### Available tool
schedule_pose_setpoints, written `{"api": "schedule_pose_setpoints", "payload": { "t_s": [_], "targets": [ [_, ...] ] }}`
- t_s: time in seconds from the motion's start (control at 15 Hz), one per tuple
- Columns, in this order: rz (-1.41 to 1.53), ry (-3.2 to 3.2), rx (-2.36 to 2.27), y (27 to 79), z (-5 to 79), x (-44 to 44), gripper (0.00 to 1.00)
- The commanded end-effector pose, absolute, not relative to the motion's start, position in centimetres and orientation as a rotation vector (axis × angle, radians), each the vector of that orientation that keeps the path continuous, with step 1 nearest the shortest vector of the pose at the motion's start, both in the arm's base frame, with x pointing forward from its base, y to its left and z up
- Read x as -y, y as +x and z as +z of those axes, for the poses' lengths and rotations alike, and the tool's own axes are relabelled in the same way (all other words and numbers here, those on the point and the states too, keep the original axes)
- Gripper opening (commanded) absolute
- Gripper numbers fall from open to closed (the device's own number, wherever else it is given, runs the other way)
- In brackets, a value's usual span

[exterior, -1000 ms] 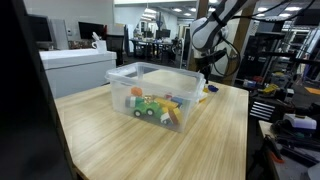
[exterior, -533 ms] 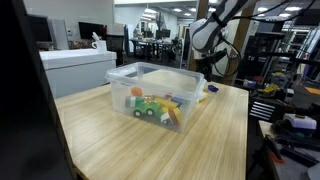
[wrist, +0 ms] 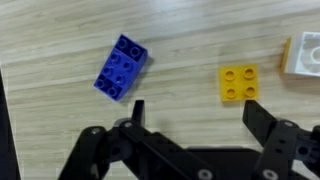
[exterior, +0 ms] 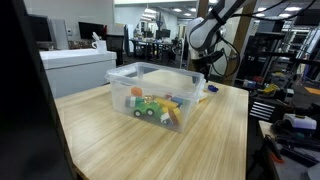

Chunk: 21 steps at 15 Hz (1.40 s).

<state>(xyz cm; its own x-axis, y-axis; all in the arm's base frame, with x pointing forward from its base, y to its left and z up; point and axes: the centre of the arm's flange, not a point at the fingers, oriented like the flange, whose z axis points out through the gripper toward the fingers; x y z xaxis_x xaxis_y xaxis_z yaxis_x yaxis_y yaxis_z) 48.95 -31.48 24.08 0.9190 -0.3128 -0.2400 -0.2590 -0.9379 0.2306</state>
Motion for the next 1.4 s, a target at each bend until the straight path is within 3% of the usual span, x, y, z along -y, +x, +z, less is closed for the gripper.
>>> {"api": "schedule_pose_setpoints", "payload": {
  "t_s": [0.0, 0.73, 0.8, 0.87, 0.93, 1.0, 1.07, 1.13, 1.33],
  "targets": [
    [-0.383, 2.915, 0.455, 48.6, 25.8, 29.0, 1.00],
    [-0.492, 2.930, 0.433, 45.7, 22.8, 27.2, 1.00],
    [-0.492, 2.930, 0.428, 45.7, 22.7, 27.2, 0.90],
    [-0.485, 2.931, 0.422, 45.9, 22.7, 27.3, 0.73],
    [-0.480, 2.931, 0.420, 46.1, 22.7, 27.3, 0.67],
    [-0.476, 2.928, 0.420, 46.3, 22.6, 27.6, 0.70],
    [-0.473, 2.927, 0.421, 46.4, 22.5, 27.7, 0.80],
    [-0.470, 2.926, 0.420, 46.5, 22.5, 27.8, 0.55],
    [-0.467, 2.926, 0.415, 46.5, 22.3, 28.0, 0.31]
  ]
}}
